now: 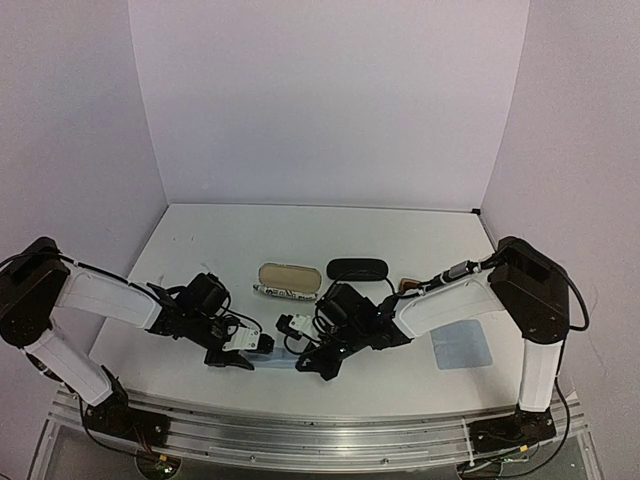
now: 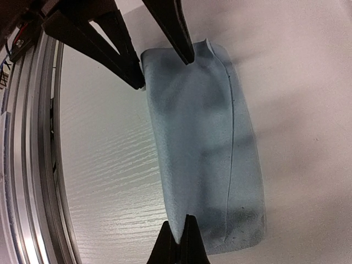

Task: Organize the sunglasses
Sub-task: Pick up the glasses cleaning cloth from the center of the board.

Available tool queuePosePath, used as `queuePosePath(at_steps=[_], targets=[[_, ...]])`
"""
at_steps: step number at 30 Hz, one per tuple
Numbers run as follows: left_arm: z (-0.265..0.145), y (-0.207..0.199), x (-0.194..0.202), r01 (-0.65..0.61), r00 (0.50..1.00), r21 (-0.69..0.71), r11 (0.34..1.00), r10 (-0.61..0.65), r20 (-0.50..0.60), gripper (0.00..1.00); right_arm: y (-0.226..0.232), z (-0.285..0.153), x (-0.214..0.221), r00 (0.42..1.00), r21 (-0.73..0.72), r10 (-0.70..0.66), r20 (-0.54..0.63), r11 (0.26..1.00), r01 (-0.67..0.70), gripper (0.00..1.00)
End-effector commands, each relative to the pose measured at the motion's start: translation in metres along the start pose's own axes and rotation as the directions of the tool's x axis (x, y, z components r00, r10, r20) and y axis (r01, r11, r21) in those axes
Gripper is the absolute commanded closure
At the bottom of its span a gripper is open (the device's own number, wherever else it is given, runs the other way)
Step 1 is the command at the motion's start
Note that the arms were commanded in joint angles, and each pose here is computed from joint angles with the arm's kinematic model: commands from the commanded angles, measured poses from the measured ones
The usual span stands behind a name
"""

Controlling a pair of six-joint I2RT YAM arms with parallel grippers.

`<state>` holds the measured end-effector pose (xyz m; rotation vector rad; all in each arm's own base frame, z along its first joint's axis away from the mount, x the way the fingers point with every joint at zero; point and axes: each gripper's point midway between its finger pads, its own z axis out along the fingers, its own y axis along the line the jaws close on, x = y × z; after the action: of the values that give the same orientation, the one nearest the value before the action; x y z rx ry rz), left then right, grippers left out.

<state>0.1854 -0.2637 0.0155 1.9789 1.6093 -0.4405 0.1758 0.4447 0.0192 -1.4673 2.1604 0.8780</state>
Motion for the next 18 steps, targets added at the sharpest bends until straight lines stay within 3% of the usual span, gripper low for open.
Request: queuePosePath(at_steps=[1, 5, 9, 14, 15, 18], targets=[[0.004, -0.001, 0.003, -0.035, 0.999, -0.014, 0.999, 0.034, -0.019, 0.72, 0.001, -0.001, -0.014, 0.999, -0.019, 0.003, 0.037, 1.000, -0.002, 1.00], [0.006, -0.005, 0.007, -0.024, 0.999, -0.009, 1.000, 0.024, -0.027, 0.82, 0.000, -0.001, -0.014, 0.999, -0.021, 0.006, 0.039, 1.000, -0.005, 1.00], [0.010, 0.003, 0.009, 0.000, 0.999, -0.031, 1.000, -0.002, -0.053, 0.99, -0.002, -0.003, -0.015, 0.999, -0.019, 0.007, 0.042, 1.000, -0.007, 1.00], [-0.002, 0.006, -0.008, 0.068, 0.997, 0.023, 0.997, -0.068, -0.032, 1.00, -0.007, -0.012, -0.020, 0.998, 0.024, -0.025, 0.062, 0.999, 0.024, 1.00], [-0.007, 0.004, -0.013, 0.089, 0.996, 0.049, 0.995, -0.089, -0.019, 1.00, -0.007, -0.015, -0.023, 0.997, 0.038, -0.043, 0.071, 0.998, 0.041, 0.97], [-0.022, 0.004, -0.033, 0.116, 0.993, 0.096, 0.989, -0.118, 0.019, 1.00, -0.014, -0.026, -0.028, 0.991, 0.102, -0.100, 0.094, 0.991, 0.090, 0.71]])
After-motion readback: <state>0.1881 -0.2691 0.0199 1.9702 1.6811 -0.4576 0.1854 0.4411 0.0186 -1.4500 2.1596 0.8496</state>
